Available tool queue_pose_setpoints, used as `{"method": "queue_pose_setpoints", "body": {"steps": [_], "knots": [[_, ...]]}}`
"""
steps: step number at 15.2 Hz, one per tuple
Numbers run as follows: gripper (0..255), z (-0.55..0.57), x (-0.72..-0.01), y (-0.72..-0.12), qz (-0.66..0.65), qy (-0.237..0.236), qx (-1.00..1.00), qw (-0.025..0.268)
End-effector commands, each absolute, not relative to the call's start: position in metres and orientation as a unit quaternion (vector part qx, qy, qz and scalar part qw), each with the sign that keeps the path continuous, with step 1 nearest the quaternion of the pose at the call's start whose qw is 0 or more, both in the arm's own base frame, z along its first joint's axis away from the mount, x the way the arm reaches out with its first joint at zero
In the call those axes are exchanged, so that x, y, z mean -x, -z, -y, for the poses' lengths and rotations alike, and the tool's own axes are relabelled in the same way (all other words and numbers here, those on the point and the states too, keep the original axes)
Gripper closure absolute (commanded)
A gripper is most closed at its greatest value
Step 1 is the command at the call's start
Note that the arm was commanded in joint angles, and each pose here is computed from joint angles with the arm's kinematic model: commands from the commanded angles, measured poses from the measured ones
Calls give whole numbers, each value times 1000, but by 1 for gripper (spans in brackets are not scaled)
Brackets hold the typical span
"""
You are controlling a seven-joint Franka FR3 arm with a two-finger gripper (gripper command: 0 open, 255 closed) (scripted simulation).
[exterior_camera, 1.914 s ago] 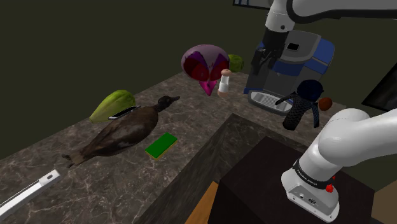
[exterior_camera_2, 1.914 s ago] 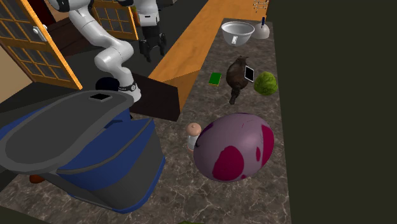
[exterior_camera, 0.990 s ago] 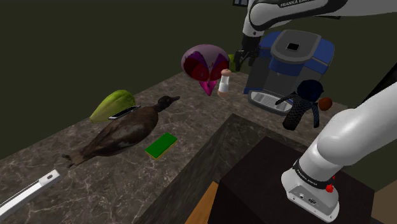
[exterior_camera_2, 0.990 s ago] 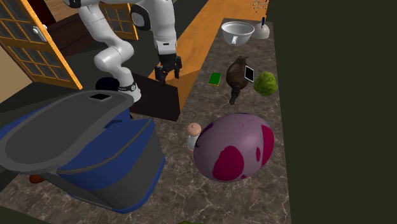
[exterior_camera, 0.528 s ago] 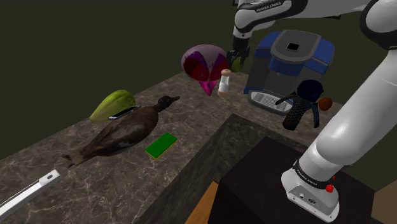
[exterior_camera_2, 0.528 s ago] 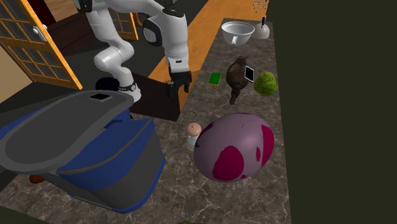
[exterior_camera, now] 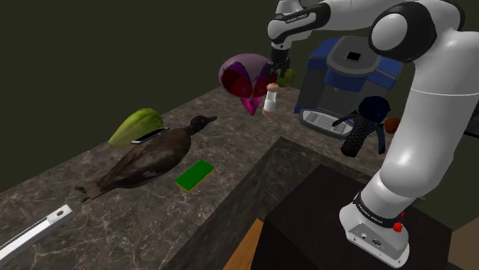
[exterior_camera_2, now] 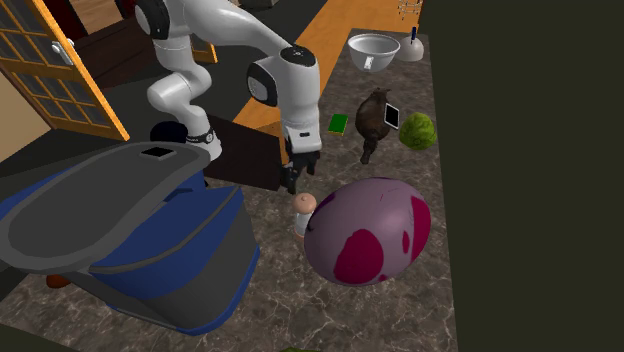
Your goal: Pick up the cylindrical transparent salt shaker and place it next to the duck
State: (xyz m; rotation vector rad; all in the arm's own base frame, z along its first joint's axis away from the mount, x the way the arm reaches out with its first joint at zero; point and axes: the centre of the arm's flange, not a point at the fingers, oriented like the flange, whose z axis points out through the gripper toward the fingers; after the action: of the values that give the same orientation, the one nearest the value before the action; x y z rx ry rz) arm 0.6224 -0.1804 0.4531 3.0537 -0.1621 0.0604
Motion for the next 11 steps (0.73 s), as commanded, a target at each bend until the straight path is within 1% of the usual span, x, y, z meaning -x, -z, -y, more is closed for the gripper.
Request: {"method": "queue_pose_setpoints", "body": {"steps": [1, 3, 11], "knots": [[0, 192, -645, -444, 52, -19, -998, 41], [0, 200, -659, -438, 51, -18, -998, 41], [0, 204, -660, -398, 51, -18, -998, 41]]}}
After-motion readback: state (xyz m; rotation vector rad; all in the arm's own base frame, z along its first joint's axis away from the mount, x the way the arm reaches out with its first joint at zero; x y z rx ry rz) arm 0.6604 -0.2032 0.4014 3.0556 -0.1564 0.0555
